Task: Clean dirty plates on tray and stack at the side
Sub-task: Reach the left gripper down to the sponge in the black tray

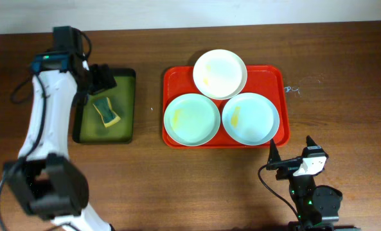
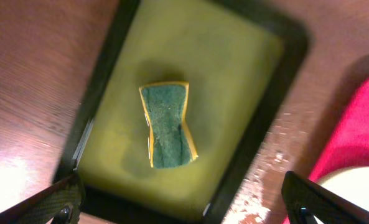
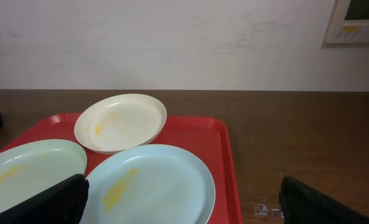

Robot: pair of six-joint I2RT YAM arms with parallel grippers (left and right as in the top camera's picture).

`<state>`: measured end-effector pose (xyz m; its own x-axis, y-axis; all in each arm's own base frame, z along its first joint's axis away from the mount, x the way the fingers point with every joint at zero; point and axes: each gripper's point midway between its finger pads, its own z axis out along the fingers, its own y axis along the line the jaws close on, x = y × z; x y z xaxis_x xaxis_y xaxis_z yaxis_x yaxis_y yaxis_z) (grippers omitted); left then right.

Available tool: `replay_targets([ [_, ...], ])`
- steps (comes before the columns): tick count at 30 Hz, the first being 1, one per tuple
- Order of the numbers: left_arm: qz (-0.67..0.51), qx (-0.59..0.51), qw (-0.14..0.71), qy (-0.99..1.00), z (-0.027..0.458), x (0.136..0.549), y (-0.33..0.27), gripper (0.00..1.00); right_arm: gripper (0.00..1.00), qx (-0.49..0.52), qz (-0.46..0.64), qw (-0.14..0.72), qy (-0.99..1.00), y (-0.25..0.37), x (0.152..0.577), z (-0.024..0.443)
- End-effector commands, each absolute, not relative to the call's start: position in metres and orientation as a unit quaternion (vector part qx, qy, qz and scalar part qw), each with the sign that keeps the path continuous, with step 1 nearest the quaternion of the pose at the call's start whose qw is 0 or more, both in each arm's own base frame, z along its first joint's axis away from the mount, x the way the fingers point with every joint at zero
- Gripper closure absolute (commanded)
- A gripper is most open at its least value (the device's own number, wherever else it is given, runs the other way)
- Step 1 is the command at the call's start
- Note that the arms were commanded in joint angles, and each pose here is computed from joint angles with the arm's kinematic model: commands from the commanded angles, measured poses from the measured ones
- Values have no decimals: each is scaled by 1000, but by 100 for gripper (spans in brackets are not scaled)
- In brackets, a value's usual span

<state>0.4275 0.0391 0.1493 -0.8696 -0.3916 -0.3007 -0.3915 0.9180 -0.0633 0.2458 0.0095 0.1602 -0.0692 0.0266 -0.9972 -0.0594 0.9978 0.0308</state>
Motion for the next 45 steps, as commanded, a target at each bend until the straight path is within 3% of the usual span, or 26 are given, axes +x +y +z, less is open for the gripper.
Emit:
replay_targets([
  [1,14,-216,102,971,100,434,43,0,2,-7,28,681,732,7,246,157],
  [9,23,-223,46,973,23,442,51,0,2,-7,28,681,732,7,246,157],
  [11,22,-224,51,973,21,445,52,7,2,-7,28,681,732,7,246,157],
  [12,22,-224,54,973,21,446,52,29,2,-7,28,681,732,7,246,157],
  [13,22,-224,54,973,21,446,52,45,2,-7,28,681,732,7,246,157],
  [14,27,-224,54,973,21,446,54,53,2,-7,28,681,732,7,246,157],
  [16,33,-224,53,972,20,445,56,50,2,-7,28,681,732,7,246,157],
  [18,34,-224,47,973,14,443,56,35,2,-7,28,681,732,7,246,157],
  [22,34,-224,30,974,0,439,55,34,2,-7,28,681,732,7,246,157],
  [23,36,-223,23,974,-5,437,55,39,2,-7,28,681,732,7,246,157],
  [24,36,-223,21,974,-6,436,55,64,2,-7,28,681,732,7,246,157],
  [25,36,-223,21,974,-6,436,55,82,2,-7,28,681,732,7,246,157],
  [27,35,-223,24,974,-3,438,55,99,2,-7,28,681,732,7,246,157],
  [28,35,-223,24,974,-1,439,55,100,2,-7,28,681,732,7,246,157],
  [31,37,-223,14,974,10,437,55,100,2,-7,28,681,732,7,246,157],
  [32,37,-223,10,974,16,436,54,70,2,-7,28,681,732,7,246,157],
  [33,37,-223,4,974,20,434,54,4,2,-7,28,681,732,7,246,157],
  [40,26,-222,-48,974,24,411,46,0,1,-7,28,681,732,7,246,157],
  [45,26,-221,-52,973,24,409,45,25,2,-7,28,681,732,7,246,157],
])
